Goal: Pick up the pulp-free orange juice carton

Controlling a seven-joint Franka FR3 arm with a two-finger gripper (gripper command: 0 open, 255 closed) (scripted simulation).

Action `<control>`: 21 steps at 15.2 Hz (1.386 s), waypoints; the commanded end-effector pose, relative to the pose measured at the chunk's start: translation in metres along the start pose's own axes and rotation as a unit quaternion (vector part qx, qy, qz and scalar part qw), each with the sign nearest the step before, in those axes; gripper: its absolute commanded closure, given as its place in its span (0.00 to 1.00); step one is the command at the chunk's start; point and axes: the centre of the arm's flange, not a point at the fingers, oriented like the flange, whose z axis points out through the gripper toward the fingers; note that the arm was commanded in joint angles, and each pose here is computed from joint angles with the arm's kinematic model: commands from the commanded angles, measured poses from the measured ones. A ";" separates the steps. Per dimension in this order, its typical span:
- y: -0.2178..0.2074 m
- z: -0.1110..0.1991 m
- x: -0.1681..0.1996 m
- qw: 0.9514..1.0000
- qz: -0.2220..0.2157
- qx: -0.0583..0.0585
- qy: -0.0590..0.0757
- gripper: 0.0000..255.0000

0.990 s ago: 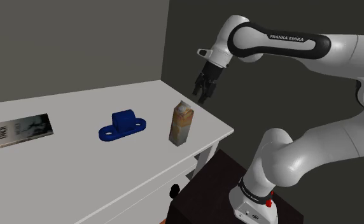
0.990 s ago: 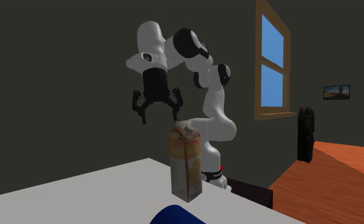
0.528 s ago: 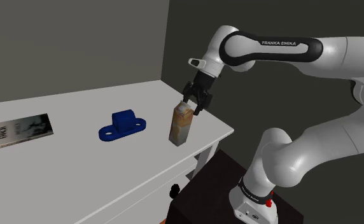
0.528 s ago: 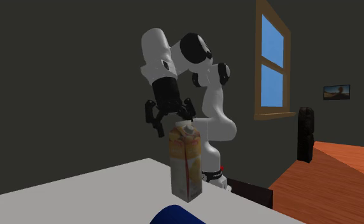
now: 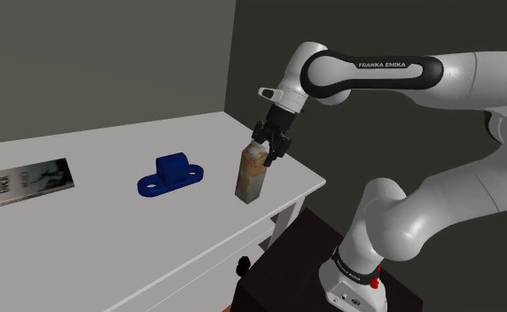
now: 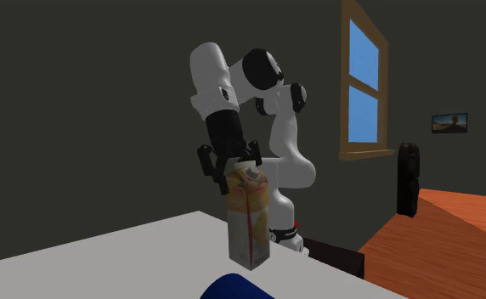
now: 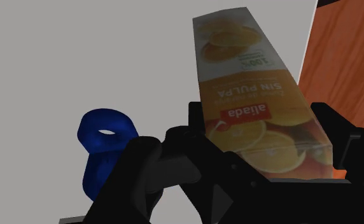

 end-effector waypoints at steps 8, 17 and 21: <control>-0.001 -0.009 0.003 1.000 0.000 0.001 -0.001 1.00; -0.005 -0.053 0.020 1.000 0.000 0.001 -0.001 1.00; -0.006 -0.073 0.027 1.000 0.000 0.001 -0.001 1.00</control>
